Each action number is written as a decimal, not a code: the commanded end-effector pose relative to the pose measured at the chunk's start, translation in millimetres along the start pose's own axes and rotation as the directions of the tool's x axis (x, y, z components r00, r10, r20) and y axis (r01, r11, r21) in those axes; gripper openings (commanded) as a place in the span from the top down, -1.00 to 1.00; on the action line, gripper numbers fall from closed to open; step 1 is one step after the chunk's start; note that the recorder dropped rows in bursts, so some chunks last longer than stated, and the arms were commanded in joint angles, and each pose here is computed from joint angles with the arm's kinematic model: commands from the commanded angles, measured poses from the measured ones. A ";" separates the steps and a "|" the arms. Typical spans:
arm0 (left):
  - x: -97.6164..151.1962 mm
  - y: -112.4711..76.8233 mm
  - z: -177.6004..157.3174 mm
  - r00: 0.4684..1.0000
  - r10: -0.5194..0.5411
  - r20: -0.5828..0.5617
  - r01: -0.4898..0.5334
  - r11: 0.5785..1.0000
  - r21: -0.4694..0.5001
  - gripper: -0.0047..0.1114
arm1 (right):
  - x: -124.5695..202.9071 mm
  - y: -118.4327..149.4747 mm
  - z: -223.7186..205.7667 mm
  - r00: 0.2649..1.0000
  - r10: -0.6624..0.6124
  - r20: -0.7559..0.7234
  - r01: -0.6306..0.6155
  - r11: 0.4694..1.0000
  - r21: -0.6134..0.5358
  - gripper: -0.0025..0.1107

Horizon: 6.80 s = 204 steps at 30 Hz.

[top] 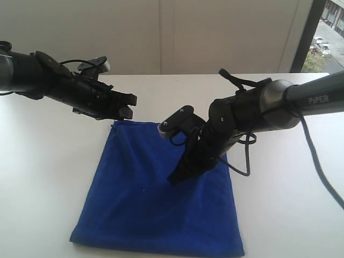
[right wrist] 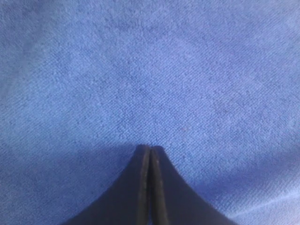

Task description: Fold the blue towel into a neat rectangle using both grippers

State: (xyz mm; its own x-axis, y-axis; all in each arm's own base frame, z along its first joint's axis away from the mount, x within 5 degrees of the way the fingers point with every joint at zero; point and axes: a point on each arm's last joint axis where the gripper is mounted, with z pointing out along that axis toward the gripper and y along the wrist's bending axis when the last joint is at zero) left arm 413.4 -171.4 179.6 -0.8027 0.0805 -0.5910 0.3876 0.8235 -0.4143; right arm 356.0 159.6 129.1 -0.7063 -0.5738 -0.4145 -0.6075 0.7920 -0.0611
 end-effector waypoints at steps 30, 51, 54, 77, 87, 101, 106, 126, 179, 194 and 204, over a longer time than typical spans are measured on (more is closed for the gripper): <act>3.0 29.4 27.6 0.987 0.143 0.069 -0.130 0.977 -0.167 0.51 | 0.1 -4.6 2.4 1.000 -0.024 0.003 0.024 1.000 0.016 0.96; 7.7 25.8 29.0 0.990 0.137 0.027 -0.133 0.984 -0.118 0.51 | -67.1 -140.8 2.2 0.978 0.149 -0.149 -0.149 0.989 0.011 0.96; 7.2 25.5 28.3 0.990 0.138 0.029 -0.133 0.984 -0.118 0.51 | -63.9 -140.7 12.0 0.974 0.141 -0.175 -0.143 0.990 0.000 0.96; 5.0 25.8 26.8 0.964 0.265 0.026 -0.260 0.956 -0.136 0.92 | -49.5 -138.3 45.9 0.959 0.146 -0.242 -0.157 0.987 -0.030 0.96; -7.0 20.3 12.7 0.952 0.297 0.076 -0.281 0.944 -0.171 0.92 | -49.5 -138.3 45.9 0.959 0.146 -0.242 -0.157 0.987 -0.030 0.96; -4.4 29.2 18.6 0.918 0.393 0.043 -0.373 0.898 -0.234 0.88 | -49.0 -138.0 45.7 0.958 0.145 -0.248 -0.158 0.987 -0.032 0.96; 5.2 39.4 32.3 0.911 0.412 -0.001 -0.399 0.882 -0.251 0.28 | -47.4 -137.0 45.2 0.954 0.137 -0.267 -0.154 0.987 -0.042 0.96; -2.0 25.7 18.5 0.939 0.342 0.036 -0.330 0.925 -0.191 -0.09 | -48.0 -137.4 45.4 0.957 0.133 -0.259 -0.148 0.988 -0.040 0.96; -19.0 28.7 44.7 0.930 0.369 -0.001 -0.367 0.926 -0.082 0.18 | -47.8 -137.2 45.4 0.957 0.130 -0.261 -0.146 0.988 -0.042 0.96; -7.4 37.5 59.4 0.935 0.353 -0.038 -0.355 0.932 -0.076 0.17 | -48.0 -137.4 45.4 0.957 0.130 -0.259 -0.145 0.989 -0.041 0.96; -8.8 37.3 61.4 0.942 0.334 -0.021 -0.334 0.939 -0.079 0.19 | -48.0 -137.4 45.4 0.957 0.128 -0.259 -0.143 0.989 -0.042 0.96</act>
State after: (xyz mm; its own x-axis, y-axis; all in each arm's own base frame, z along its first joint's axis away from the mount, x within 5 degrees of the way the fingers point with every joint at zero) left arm 463.3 -174.6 132.3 -0.6195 0.3691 -0.6928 0.5983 0.7934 -0.1122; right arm 491.4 92.4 133.4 -0.8433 -0.4923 -0.2157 -0.5088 0.8605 0.0253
